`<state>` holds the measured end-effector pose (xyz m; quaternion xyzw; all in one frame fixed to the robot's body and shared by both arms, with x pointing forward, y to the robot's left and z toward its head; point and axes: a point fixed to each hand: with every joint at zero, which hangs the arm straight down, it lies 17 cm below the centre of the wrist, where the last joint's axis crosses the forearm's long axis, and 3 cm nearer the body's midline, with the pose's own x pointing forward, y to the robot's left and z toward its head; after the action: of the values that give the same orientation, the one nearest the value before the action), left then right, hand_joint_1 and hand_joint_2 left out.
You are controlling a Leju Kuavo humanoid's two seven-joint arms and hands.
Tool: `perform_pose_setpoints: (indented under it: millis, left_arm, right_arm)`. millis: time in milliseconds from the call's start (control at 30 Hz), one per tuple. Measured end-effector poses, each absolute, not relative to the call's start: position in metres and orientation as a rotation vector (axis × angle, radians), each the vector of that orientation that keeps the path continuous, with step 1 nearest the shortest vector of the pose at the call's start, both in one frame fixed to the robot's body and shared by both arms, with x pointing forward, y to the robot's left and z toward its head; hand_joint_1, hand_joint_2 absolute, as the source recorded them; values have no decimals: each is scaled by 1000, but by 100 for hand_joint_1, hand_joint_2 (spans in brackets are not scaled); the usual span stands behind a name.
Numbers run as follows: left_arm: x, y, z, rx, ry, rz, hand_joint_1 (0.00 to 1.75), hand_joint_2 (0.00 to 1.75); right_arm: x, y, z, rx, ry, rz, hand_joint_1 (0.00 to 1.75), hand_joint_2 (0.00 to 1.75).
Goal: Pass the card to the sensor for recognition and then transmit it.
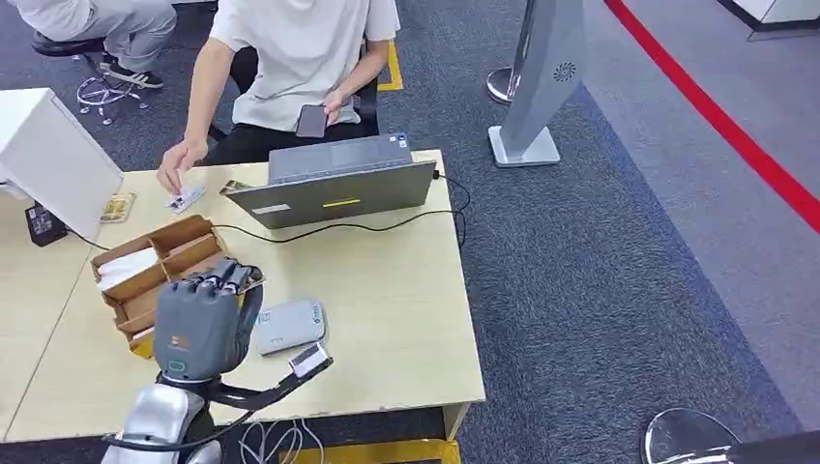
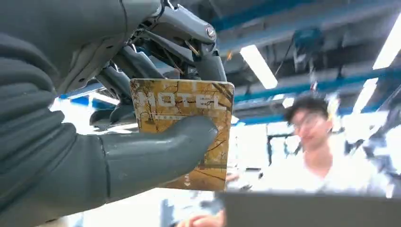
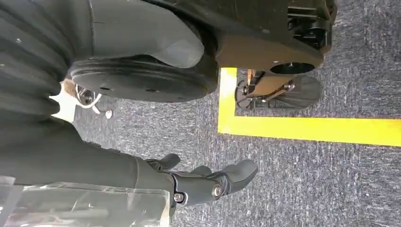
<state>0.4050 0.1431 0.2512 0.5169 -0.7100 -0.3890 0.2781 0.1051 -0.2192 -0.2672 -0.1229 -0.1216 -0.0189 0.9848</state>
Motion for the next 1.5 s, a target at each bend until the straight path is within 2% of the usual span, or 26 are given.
perform_pose_setpoints:
  millis: [167, 367, 500, 767, 1033, 1067, 1500]
  left_arm:
    - [430, 156, 312, 1484, -1978, -956, 175, 175]
    - [507, 228, 359, 1732, -1898, -873, 175, 175]
    - [523, 250, 355, 1780, -1810, -872, 175, 175]
    - [602, 330, 325, 1819, -1533, -931, 175, 175]
    - [614, 344, 270, 1741, -1409, -998, 175, 175]
    - [614, 344, 265, 1734, -1401, -1005, 0, 175]
    - [611, 345, 248, 1693, -1409, -1031, 0, 175]
  right_arm:
    - [108, -215, -267, -231, -255, 29, 0, 175]
    - [112, -210, -266, -219, -270, 117, 0, 175]
    - [114, -209, -266, -217, -277, 137, 0, 175]
    - [117, -207, -266, -214, -283, 210, 0, 175]
    - [117, -206, -266, -211, -277, 221, 0, 175]
    - [117, -206, -266, -211, -278, 223, 0, 175]
    - [117, -207, -266, -213, -278, 223, 0, 175]
